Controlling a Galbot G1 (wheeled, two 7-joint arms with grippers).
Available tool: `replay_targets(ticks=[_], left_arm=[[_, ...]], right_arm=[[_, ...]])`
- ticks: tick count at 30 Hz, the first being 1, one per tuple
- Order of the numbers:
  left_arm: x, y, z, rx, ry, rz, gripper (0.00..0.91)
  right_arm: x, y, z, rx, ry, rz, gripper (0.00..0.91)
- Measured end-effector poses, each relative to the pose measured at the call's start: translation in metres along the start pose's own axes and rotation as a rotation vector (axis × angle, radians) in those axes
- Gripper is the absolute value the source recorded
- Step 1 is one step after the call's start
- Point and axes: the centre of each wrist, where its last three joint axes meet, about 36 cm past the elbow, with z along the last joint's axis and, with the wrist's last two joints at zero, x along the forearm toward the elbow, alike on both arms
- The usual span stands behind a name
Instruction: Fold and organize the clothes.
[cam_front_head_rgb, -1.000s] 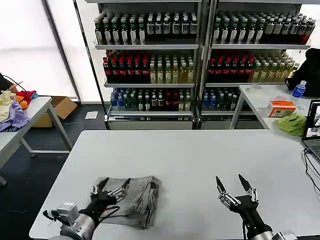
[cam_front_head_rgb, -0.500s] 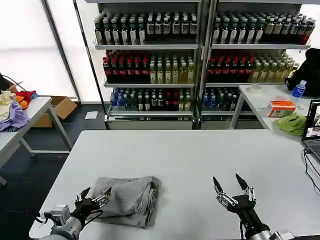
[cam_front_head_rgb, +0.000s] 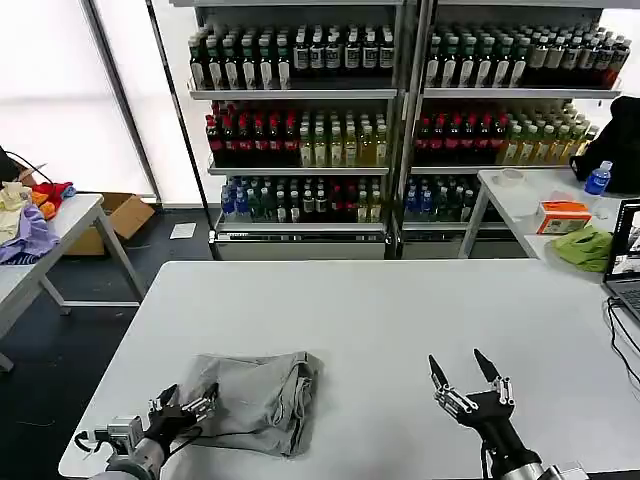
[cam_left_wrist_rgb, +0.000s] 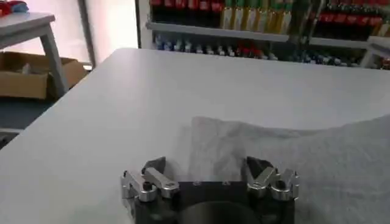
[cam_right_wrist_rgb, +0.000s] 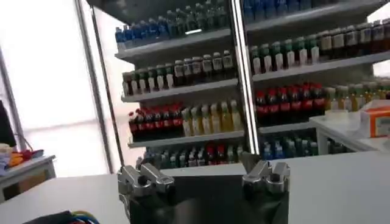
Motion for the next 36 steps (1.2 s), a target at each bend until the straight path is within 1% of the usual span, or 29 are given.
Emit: replay_targets(ticks=[2, 11, 19, 23, 27, 36], left_arm=[[0.0, -0.003, 0.002, 0.017, 0.002, 0.01, 0.0], [0.002, -0.021, 0.014, 0.136, -0.027, 0.082, 0.0], [0.007, -0.026, 0.016, 0.204, -0.07, 0.115, 0.0], [0.014, -0.022, 0.007, 0.216, -0.111, 0.106, 0.0], [0.025, -0.007, -0.007, 0.213, -0.162, 0.079, 0.0], [0.056, 0.052, -0.05, 0.176, -0.28, -0.031, 0.0]], right_arm=[[0.0, 0.0, 0.0, 0.0, -0.001, 0.001, 0.907], [-0.002, -0.003, 0.0, -0.001, -0.006, 0.009, 0.907], [-0.004, -0.004, 0.001, -0.009, -0.01, 0.01, 0.907], [-0.005, -0.006, 0.002, -0.012, -0.011, 0.011, 0.907], [-0.006, -0.007, 0.002, -0.015, -0.013, 0.016, 0.907], [-0.007, -0.006, 0.002, -0.022, -0.014, 0.016, 0.907]])
